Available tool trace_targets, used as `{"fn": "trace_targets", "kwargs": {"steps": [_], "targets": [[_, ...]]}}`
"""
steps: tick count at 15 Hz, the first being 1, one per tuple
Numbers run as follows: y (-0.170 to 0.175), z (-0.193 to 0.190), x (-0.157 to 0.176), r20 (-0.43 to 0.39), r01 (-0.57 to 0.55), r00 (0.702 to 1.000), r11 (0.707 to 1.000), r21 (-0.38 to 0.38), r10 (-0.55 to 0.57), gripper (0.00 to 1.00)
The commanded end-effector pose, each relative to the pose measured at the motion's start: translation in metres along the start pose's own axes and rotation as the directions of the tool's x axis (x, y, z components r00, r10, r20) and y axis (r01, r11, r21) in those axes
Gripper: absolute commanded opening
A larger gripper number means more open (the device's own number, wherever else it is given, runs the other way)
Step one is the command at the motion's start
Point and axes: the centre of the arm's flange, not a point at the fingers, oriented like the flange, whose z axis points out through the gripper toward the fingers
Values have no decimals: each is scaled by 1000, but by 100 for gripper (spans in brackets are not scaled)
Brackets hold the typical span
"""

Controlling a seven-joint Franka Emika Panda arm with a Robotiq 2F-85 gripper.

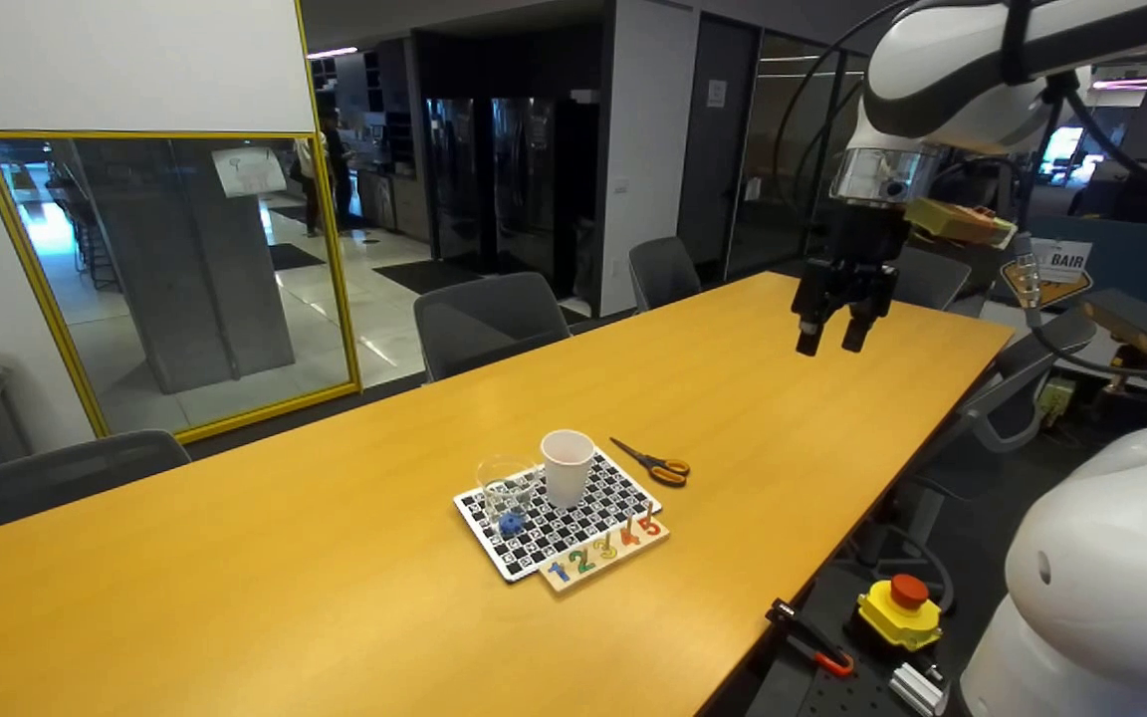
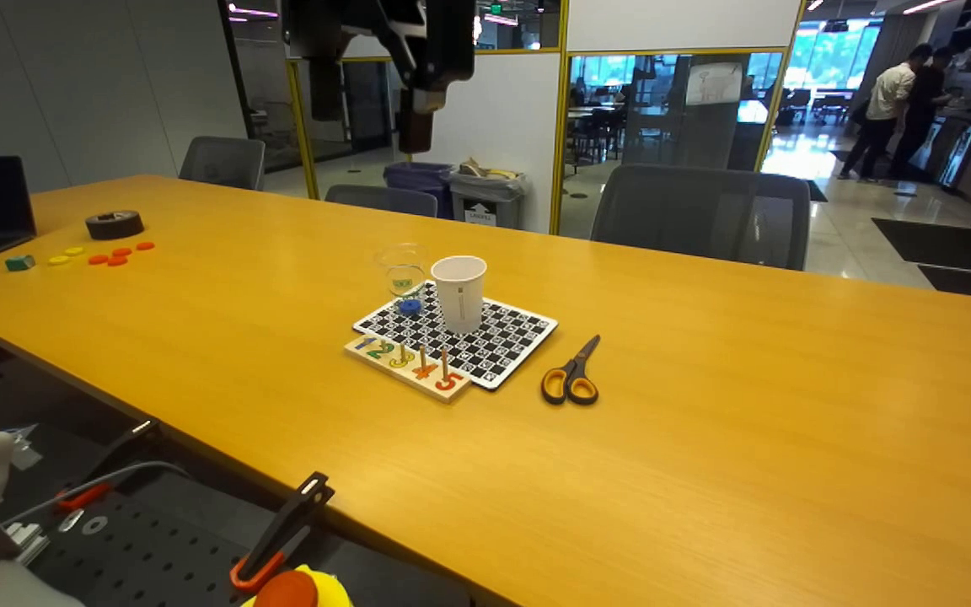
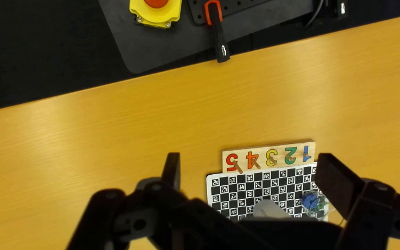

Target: Pick the rings and put them in the cup

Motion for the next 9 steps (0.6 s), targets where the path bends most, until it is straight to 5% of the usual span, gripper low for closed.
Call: {"fn": "trace_targets", "kwargs": {"steps": [1,9], "targets": [[-12,1,-22,-18,90,996,996,-23,-90,100],[-11,8,-17,-7,81,997,997,1,-81,100]]}}
